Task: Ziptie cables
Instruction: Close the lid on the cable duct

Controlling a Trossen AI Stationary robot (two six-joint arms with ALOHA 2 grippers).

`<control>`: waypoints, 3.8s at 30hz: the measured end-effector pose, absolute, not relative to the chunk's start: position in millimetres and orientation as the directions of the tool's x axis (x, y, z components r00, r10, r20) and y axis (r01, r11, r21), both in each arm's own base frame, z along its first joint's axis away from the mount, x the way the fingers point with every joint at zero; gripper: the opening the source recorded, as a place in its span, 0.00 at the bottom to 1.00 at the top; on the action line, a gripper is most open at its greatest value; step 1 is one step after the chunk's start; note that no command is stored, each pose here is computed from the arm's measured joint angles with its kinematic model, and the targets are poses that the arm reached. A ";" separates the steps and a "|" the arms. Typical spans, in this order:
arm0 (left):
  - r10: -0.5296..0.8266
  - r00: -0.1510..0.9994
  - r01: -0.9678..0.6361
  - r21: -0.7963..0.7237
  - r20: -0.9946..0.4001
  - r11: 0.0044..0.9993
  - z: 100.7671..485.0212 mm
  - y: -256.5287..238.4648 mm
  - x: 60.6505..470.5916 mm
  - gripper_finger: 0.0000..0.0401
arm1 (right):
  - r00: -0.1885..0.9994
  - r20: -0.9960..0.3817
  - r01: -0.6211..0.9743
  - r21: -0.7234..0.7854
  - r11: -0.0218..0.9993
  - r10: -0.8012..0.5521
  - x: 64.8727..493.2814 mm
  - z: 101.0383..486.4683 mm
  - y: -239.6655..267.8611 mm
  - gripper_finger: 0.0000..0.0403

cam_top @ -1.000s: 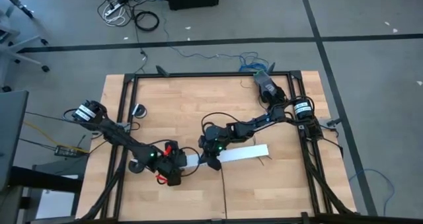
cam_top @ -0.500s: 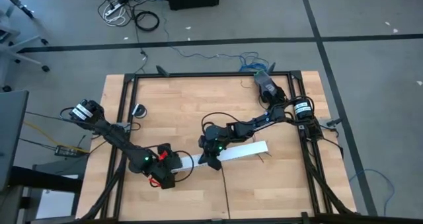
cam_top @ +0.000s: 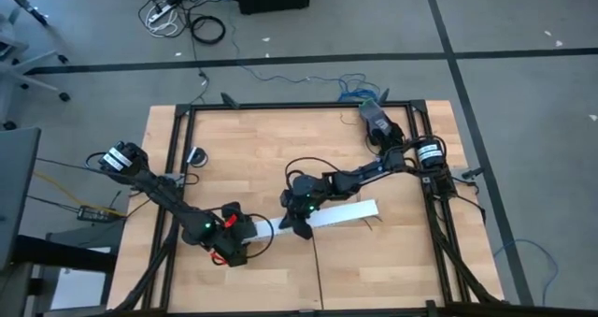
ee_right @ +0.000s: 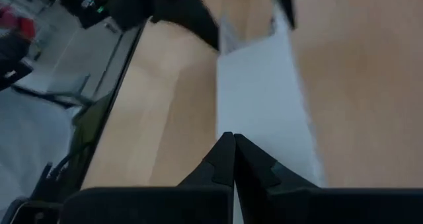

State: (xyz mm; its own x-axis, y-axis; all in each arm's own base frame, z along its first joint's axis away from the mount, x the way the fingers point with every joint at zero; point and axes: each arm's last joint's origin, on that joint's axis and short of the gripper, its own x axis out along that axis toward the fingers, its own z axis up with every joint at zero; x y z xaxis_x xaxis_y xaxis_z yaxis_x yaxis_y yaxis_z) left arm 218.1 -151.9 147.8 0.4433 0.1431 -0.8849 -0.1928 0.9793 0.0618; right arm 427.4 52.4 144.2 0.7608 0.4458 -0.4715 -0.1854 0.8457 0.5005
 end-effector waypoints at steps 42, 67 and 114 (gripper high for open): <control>0.144 0.457 -0.189 0.063 -0.878 0.980 148.0 -152.3 219.0 0.61 | 0.644 -0.692 -0.022 0.410 0.912 0.326 406.4 143.6 64.9 0.00; 0.095 0.431 -0.144 0.036 -0.897 0.989 150.7 -152.2 217.0 0.71 | 0.673 -0.620 -0.088 0.475 0.876 0.404 419.9 125.0 55.5 0.00; 0.168 0.420 -0.179 0.101 -0.892 0.979 149.4 -159.0 203.3 0.73 | 0.659 -0.700 0.031 0.390 0.920 0.275 400.9 153.4 58.1 0.00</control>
State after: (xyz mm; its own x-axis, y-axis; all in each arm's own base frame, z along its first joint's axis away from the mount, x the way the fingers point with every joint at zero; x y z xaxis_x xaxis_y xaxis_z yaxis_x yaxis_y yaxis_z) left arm 203.3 -159.0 149.4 0.4202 0.1685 -0.8917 -0.1786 0.9787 0.1008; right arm 400.9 58.1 153.4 0.6587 0.2746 -0.7004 0.0308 0.9204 0.3899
